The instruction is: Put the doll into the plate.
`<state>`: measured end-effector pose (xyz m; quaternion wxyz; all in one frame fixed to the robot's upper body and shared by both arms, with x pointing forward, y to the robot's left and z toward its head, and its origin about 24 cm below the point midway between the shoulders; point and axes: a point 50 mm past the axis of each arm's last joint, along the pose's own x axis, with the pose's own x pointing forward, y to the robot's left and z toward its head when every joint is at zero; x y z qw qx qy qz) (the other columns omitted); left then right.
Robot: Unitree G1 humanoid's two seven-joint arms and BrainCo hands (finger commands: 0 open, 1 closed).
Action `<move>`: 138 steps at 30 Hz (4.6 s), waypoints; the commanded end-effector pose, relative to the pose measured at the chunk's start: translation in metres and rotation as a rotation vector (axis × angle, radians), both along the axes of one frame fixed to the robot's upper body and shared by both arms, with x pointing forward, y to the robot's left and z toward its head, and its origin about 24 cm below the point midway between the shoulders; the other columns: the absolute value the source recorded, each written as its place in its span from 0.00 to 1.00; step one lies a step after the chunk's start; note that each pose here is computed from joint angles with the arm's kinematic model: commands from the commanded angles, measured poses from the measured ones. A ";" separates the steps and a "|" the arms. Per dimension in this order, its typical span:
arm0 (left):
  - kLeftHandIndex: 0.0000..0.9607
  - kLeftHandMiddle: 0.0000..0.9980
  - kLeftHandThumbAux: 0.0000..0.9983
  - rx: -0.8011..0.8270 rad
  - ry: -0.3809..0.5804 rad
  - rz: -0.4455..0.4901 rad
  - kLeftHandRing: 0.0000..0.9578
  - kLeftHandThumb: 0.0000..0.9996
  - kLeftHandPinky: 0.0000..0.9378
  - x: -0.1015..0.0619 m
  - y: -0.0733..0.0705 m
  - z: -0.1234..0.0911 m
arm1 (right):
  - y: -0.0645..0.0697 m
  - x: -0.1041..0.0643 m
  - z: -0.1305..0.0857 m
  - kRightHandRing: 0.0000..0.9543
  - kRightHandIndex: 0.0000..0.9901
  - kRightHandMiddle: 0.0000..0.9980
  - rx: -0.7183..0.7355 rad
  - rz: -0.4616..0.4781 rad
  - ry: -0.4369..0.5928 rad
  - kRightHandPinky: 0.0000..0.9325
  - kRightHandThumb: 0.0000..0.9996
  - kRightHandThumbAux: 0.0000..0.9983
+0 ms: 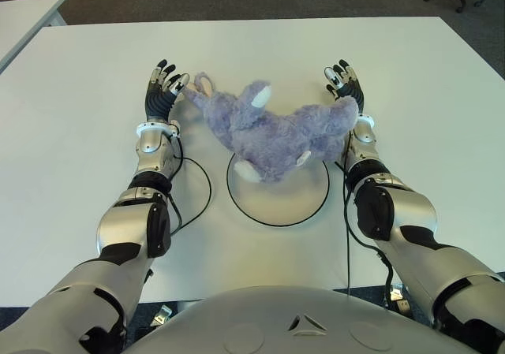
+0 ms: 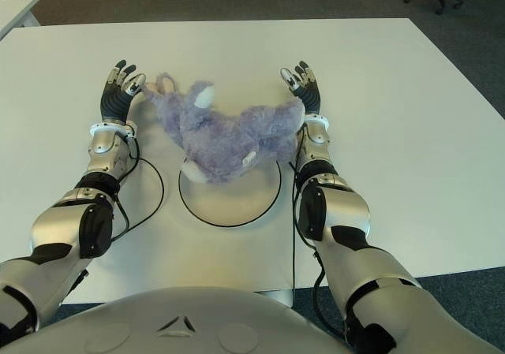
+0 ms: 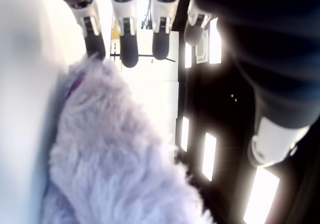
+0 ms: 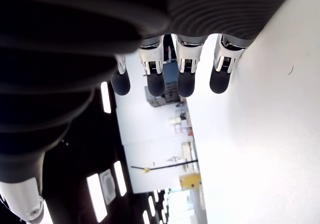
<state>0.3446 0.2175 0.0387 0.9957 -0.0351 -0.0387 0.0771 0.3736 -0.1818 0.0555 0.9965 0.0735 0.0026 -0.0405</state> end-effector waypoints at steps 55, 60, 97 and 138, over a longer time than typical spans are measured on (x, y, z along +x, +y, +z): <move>0.00 0.12 0.52 -0.056 0.223 0.003 0.12 0.00 0.10 -0.027 -0.018 -0.054 | 0.001 -0.021 -0.042 0.07 0.03 0.07 0.035 -0.008 0.156 0.09 0.07 0.61; 0.00 0.11 0.52 -0.057 0.229 0.005 0.12 0.00 0.13 -0.027 -0.018 -0.055 | 0.001 -0.022 -0.042 0.07 0.04 0.07 0.038 -0.009 0.157 0.09 0.07 0.61; 0.00 0.12 0.50 -0.026 0.329 0.001 0.11 0.00 0.07 -0.031 -0.021 -0.066 | 0.002 -0.023 -0.044 0.10 0.05 0.10 0.056 -0.023 0.158 0.12 0.08 0.61; 0.00 0.11 0.54 -0.039 0.422 0.007 0.11 0.00 0.08 -0.039 -0.017 -0.079 | 0.004 -0.025 -0.048 0.07 0.03 0.07 0.052 -0.018 0.172 0.09 0.07 0.61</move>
